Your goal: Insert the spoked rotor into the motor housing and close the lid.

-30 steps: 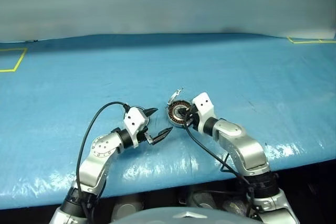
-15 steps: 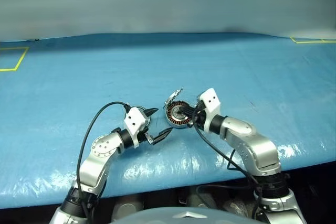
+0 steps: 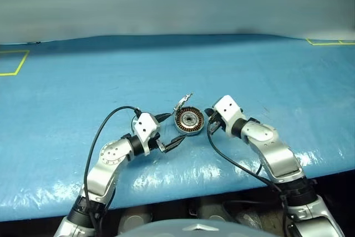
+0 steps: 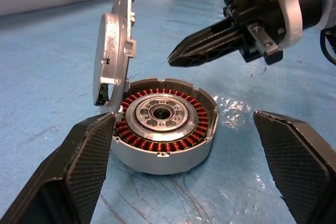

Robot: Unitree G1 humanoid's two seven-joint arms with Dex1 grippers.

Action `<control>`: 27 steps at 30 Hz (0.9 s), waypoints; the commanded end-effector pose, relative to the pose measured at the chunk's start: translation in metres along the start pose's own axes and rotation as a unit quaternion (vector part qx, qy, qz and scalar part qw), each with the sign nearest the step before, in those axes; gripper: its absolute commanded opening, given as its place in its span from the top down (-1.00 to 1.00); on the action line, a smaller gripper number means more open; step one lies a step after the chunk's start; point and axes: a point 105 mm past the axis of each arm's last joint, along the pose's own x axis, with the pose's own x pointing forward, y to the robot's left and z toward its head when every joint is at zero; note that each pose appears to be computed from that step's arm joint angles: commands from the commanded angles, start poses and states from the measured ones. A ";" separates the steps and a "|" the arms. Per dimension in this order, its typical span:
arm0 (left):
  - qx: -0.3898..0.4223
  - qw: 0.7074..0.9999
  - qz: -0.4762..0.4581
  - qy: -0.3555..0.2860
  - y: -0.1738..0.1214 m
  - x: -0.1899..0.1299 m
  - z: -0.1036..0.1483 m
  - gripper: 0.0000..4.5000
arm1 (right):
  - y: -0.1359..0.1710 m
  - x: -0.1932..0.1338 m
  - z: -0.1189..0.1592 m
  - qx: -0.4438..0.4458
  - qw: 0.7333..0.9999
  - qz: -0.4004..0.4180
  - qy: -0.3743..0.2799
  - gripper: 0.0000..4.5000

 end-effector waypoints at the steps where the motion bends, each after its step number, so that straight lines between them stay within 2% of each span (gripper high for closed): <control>1: 0.021 1.000 -0.009 -0.022 -0.003 0.001 0.013 -1.00 | -0.009 0.005 0.001 -0.010 0.999 -0.032 -0.003 0.98; 9: 0.023 1.000 -0.009 -0.012 -0.002 -0.005 0.010 -1.00 | 0.008 0.002 -0.010 -0.029 0.999 0.037 0.027 0.98; 16: 0.021 1.000 -0.005 -0.012 -0.001 -0.005 0.009 -1.00 | 0.036 -0.008 -0.008 -0.026 0.992 0.125 0.020 0.98; 27: 0.037 0.999 0.005 -0.006 0.012 -0.010 0.012 -1.00 | 0.044 -0.015 -0.011 -0.028 0.988 0.148 0.025 0.98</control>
